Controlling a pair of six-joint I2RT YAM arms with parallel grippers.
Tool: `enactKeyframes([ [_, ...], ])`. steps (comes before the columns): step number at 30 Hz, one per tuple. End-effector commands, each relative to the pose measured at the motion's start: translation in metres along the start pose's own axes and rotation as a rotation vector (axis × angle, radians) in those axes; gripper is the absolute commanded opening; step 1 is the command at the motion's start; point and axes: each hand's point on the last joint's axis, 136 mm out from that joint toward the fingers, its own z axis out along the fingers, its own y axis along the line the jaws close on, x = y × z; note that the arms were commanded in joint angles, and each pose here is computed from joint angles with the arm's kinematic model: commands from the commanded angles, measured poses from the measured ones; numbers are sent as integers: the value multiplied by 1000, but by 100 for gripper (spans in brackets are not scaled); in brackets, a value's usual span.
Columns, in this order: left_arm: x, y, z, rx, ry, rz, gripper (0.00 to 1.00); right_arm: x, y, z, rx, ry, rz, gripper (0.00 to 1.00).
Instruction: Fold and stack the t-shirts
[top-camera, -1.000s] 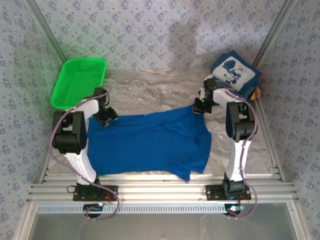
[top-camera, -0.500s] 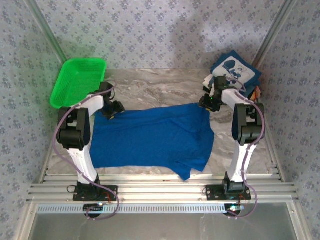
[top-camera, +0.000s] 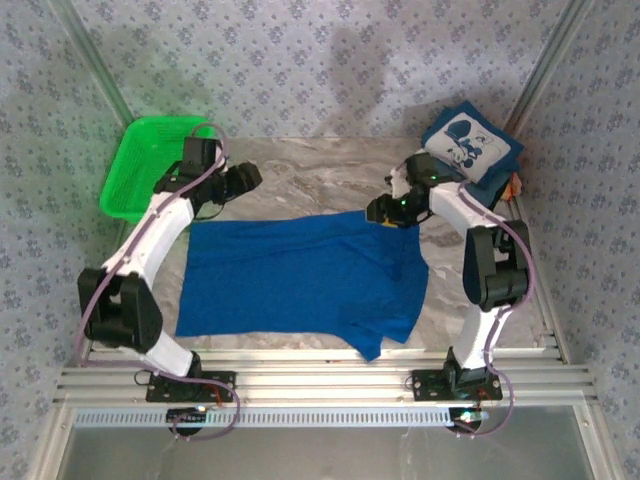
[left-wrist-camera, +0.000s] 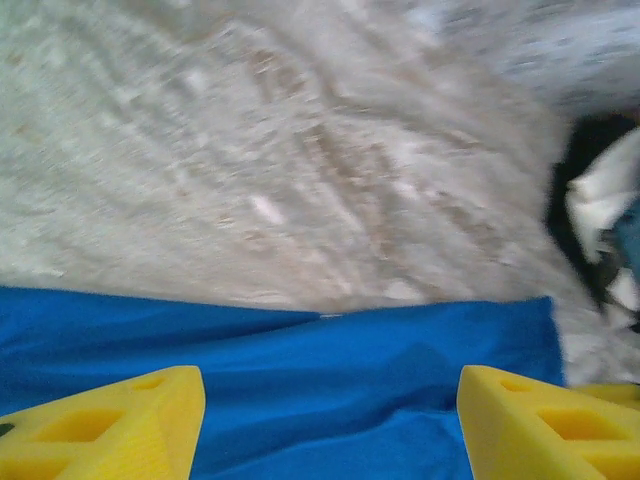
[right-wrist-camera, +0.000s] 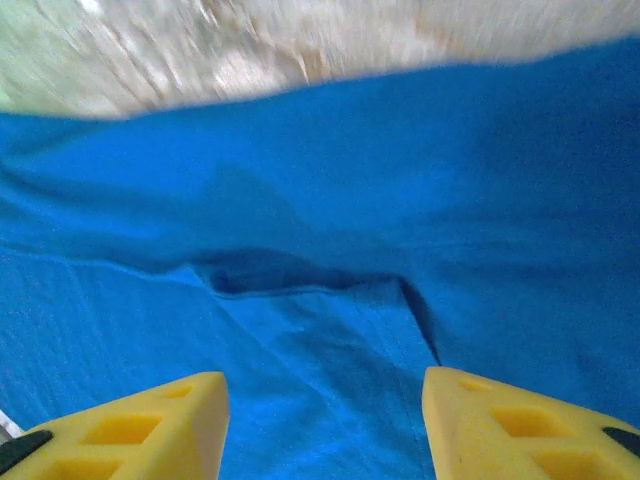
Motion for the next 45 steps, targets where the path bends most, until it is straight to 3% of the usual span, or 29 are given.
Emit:
enactKeyframes([
  [1, -8, -26, -36, 72, -83, 59, 70, 19, -7, 24, 8, 93, -2, 55],
  [12, -6, -29, -131, 33, -263, 152, 83, 30, -23, 51, 99, 158, -25, 51],
  [18, 2, -21, -156, -16, -277, 184, 84, 19, -24, 51, 135, 139, -46, 49],
  [33, 11, -11, -166, -49, -286, 204, 85, 7, -20, 66, 153, 164, -102, 47],
  [36, 9, -11, -171, -51, -303, 220, 90, 9, -23, 70, 160, 172, -99, 46],
  [39, 5, -10, -176, -59, -320, 228, 92, 8, -23, 71, 161, 166, -100, 41],
  [45, 0, -3, -180, -84, -337, 224, 92, 7, -17, 67, 146, 154, -119, 21],
])
